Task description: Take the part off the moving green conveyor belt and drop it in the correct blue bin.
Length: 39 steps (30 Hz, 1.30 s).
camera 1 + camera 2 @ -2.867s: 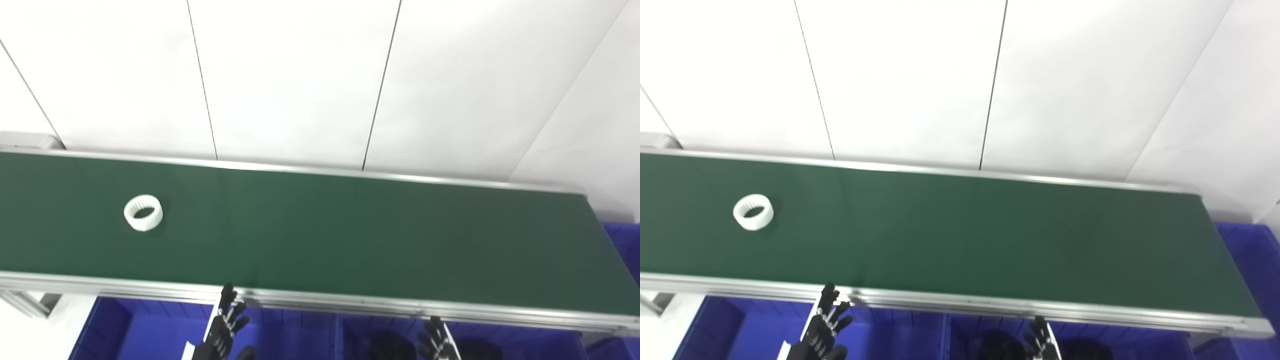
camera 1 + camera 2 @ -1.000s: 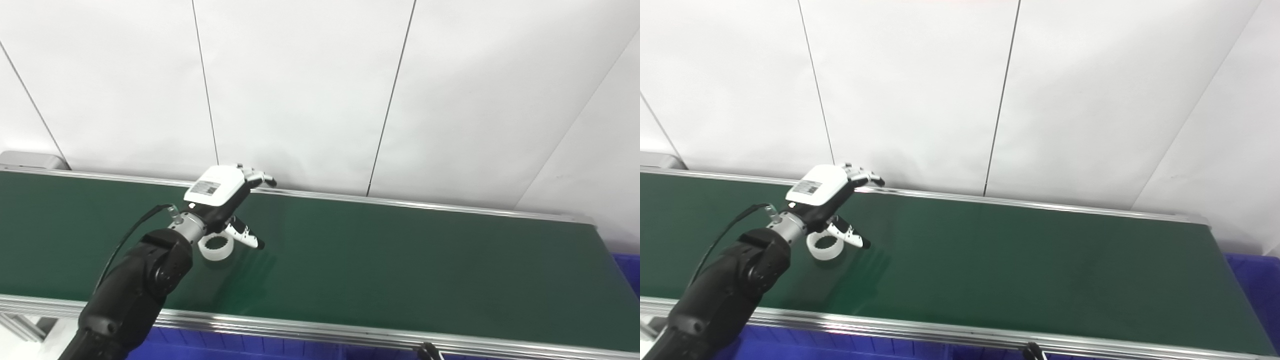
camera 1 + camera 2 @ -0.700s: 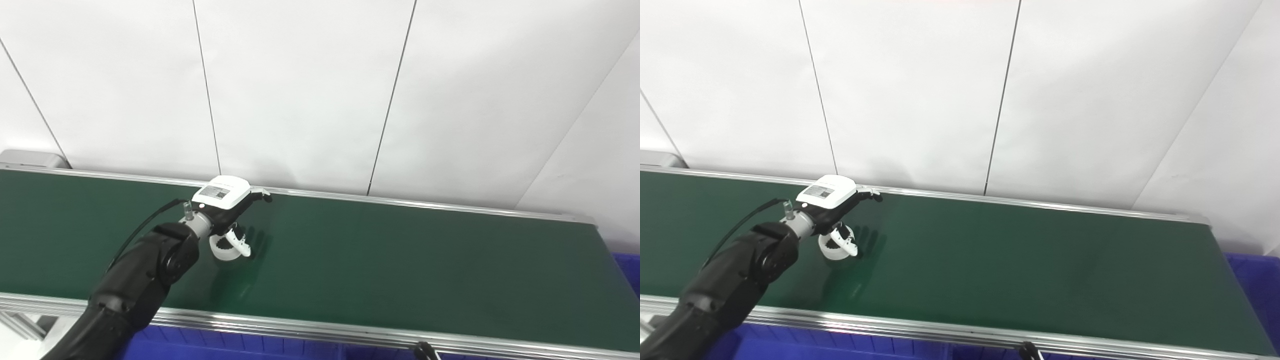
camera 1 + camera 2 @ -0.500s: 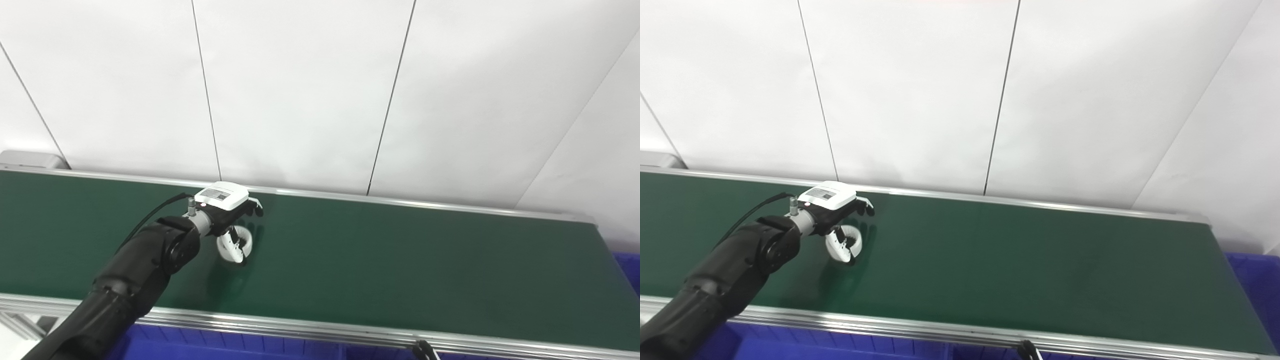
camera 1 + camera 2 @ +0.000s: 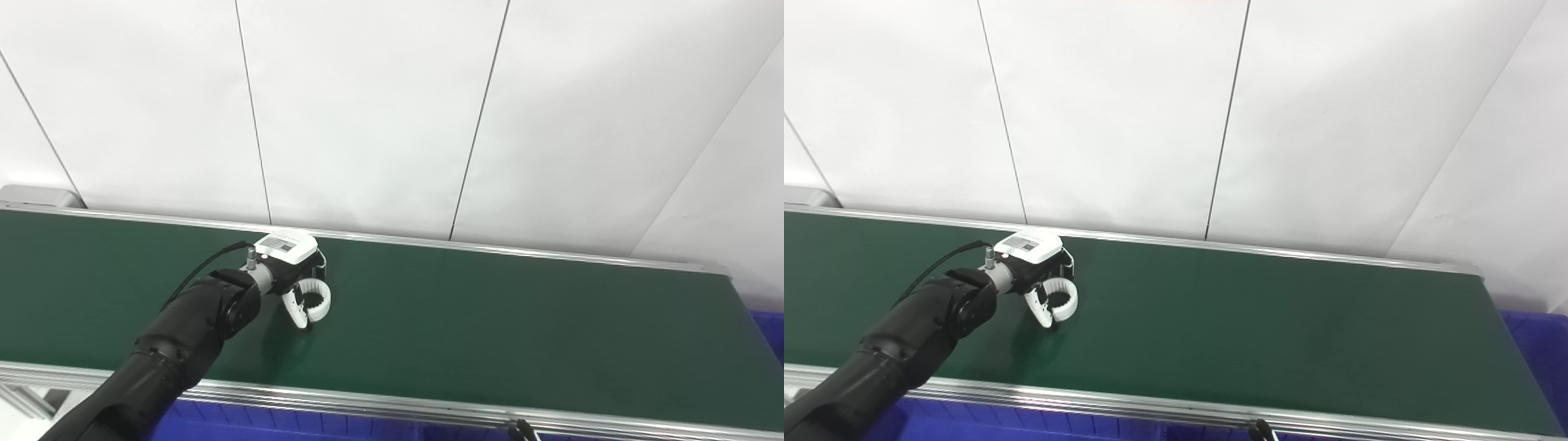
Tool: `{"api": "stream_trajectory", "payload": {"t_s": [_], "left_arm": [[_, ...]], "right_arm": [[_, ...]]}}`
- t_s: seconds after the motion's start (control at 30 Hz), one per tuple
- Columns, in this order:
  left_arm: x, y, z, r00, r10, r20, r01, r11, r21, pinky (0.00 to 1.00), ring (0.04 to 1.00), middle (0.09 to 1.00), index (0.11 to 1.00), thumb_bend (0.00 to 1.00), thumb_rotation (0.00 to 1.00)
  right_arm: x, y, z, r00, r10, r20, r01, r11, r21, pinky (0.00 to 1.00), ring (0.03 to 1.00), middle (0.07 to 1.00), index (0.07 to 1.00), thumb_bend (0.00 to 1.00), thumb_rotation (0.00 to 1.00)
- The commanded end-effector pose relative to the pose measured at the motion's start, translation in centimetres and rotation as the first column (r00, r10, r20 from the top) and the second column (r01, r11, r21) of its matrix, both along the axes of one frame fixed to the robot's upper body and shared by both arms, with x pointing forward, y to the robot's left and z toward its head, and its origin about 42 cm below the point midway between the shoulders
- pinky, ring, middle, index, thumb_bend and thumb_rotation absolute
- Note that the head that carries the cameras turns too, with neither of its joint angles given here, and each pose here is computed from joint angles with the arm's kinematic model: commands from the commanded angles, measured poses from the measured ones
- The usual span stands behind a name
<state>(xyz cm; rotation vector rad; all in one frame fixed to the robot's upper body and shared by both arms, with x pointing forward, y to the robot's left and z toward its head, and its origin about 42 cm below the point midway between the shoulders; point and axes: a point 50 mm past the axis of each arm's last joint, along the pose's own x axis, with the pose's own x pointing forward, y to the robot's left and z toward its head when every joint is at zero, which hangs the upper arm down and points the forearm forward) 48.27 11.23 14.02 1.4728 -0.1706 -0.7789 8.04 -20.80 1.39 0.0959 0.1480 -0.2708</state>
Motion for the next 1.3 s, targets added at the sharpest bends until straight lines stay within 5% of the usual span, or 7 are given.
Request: {"api": "stream_trajectory", "payload": {"t_s": [0.0, 0.2, 0.3, 0.4, 0.63, 0.83, 1.27], "left_arm": [[-1.7, 0.6, -2.8, 0.998, -0.027, -0.057, 0.023, 0.997, -0.072, 0.50, 0.497, 0.496, 0.485, 0.53, 0.02], [-4.3, -0.3, -4.1, 0.998, -0.045, -0.054, 0.033, 0.978, -0.206, 0.65, 0.552, 0.513, 0.472, 0.52, 0.00], [-4.6, -0.4, -3.4, 0.997, -0.073, 0.000, 0.071, 0.969, -0.235, 0.53, 0.466, 0.481, 0.487, 0.52, 0.00], [-5.1, -0.4, -0.9, 0.988, -0.128, 0.085, 0.146, 0.953, -0.266, 0.46, 0.421, 0.466, 0.492, 0.53, 0.00], [-9.2, 0.7, 6.4, 0.966, -0.174, 0.191, 0.223, 0.933, -0.281, 0.55, 0.482, 0.490, 0.485, 0.52, 0.00], [-13.8, 3.3, 8.3, 0.955, -0.181, 0.234, 0.236, 0.944, -0.232, 0.54, 0.460, 0.475, 0.497, 0.52, 0.00], [-22.3, 9.3, 1.6, 0.988, -0.152, 0.002, 0.152, 0.988, 0.041, 0.53, 0.451, 0.483, 0.494, 0.52, 0.00]], "right_arm": [[0.0, 0.2, 1.2, 0.997, -0.009, 0.074, 0.010, 1.000, -0.016, 0.83, 0.875, 0.906, 0.929, 0.78, 0.92], [-0.1, 0.2, 1.4, 0.997, -0.005, 0.077, 0.008, 1.000, -0.029, 0.83, 0.876, 0.907, 0.926, 0.79, 0.93], [-0.2, 0.2, 1.6, 0.997, -0.004, 0.081, 0.007, 1.000, -0.030, 0.83, 0.879, 0.909, 0.929, 0.80, 0.93], [-0.3, 0.3, 2.0, 0.996, -0.011, 0.091, 0.013, 0.999, -0.030, 0.83, 0.879, 0.908, 0.931, 0.81, 0.92], [-0.7, 0.0, 3.2, 0.992, -0.025, 0.125, 0.028, 0.999, -0.024, 0.85, 0.884, 0.912, 0.940, 0.77, 0.92], [-0.5, -0.9, 4.5, 0.986, -0.015, 0.164, 0.024, 0.998, -0.049, 0.87, 0.898, 0.929, 0.957, 0.75, 0.94], [1.0, -2.4, 7.1, 0.987, 0.022, 0.161, -0.007, 0.996, -0.091, 0.85, 0.909, 0.932, 0.947, 0.75, 0.95]]}}
